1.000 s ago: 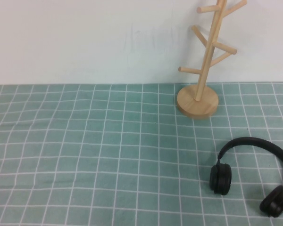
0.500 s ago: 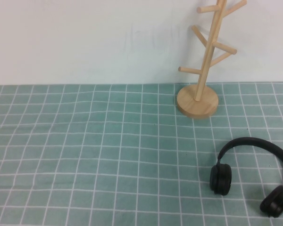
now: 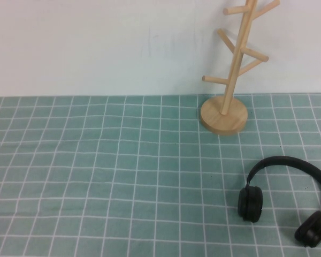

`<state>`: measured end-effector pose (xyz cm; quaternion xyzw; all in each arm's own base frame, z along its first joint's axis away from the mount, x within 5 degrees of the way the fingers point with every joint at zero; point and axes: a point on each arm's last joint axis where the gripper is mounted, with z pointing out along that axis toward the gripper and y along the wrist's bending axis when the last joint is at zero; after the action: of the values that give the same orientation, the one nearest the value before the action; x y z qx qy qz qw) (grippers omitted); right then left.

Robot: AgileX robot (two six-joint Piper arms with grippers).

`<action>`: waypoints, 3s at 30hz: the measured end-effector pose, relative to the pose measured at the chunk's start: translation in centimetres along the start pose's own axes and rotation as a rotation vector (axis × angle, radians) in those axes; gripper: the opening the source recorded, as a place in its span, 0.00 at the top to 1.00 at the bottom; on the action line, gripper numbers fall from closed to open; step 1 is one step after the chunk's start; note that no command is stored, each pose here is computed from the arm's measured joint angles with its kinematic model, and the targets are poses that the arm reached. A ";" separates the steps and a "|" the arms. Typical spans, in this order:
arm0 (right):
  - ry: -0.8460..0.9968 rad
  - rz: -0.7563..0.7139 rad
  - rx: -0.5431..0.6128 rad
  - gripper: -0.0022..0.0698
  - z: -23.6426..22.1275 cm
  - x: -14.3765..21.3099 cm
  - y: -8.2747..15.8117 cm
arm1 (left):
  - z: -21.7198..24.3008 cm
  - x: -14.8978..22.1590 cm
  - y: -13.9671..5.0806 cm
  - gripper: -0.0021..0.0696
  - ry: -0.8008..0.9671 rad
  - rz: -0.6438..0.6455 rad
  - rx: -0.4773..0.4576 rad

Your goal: Take out the headphones from the headphone stand

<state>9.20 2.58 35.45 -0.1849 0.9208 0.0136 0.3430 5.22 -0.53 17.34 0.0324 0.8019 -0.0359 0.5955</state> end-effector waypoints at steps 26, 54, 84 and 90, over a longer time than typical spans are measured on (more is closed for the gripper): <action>-0.532 0.294 0.348 0.58 9.7 14.7 0.3 | 0.0 0.0 0.0 0.98 0.000 0.000 0.000; -0.498 0.284 0.427 0.93 10.9 15.8 -0.1 | 0.0 0.0 0.0 0.98 0.000 0.000 0.000; -0.498 0.286 0.426 0.98 10.9 15.8 -0.1 | 0.0 0.0 0.0 0.98 0.000 0.000 0.000; -0.497 0.287 0.425 0.98 10.9 15.8 -0.1 | 0.0 0.0 0.0 0.98 0.000 0.000 0.000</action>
<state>5.10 -1.08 17.05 0.0307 0.8081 -0.0859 0.5819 5.22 -0.53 17.34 0.0324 0.8019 -0.0359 0.5955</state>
